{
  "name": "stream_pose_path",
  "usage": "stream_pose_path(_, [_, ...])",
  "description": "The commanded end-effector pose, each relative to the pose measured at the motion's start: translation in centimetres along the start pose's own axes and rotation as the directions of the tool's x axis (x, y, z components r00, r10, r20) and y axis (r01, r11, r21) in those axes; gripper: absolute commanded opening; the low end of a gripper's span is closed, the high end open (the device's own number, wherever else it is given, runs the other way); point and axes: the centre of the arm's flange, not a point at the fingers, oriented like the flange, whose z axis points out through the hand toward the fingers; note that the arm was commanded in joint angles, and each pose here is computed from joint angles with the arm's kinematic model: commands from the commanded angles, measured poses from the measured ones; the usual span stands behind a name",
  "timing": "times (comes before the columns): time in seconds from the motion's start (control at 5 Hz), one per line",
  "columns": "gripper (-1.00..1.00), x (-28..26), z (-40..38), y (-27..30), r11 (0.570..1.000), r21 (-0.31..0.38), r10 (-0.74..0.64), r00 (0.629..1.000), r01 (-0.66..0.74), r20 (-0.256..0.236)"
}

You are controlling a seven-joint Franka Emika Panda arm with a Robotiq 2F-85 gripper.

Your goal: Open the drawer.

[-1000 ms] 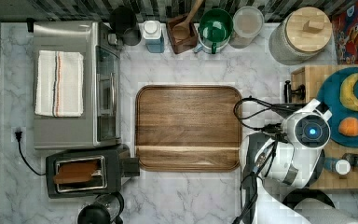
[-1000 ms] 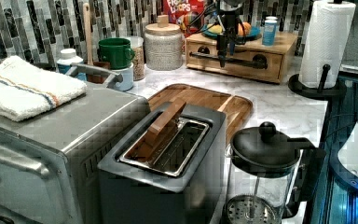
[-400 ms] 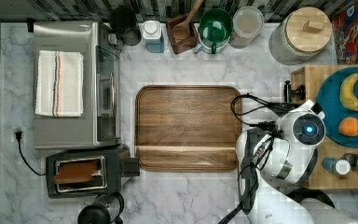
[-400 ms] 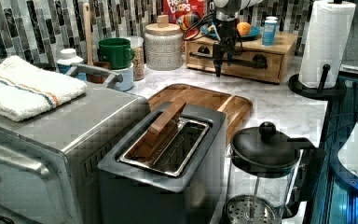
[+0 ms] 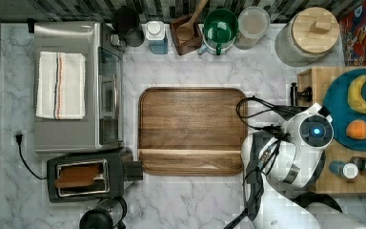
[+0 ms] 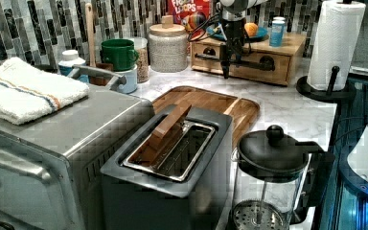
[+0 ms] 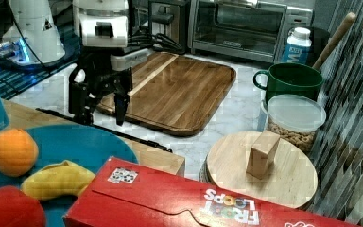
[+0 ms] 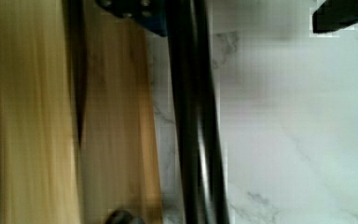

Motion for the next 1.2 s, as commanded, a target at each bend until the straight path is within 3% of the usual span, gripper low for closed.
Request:
stream_pose_path(0.2, [1.0, 4.3, -2.1, -15.8, 0.994, 0.099, -0.028, 0.995, 0.037, -0.092])
stream_pose_path(0.6, [1.0, 3.7, -3.3, -24.1, 0.989, 0.148, 0.028, 0.997, -0.016, -0.077])
stream_pose_path(1.2, [1.0, 1.8, -5.3, -29.2, 0.986, 0.169, 0.019, 0.998, -0.008, -0.062])
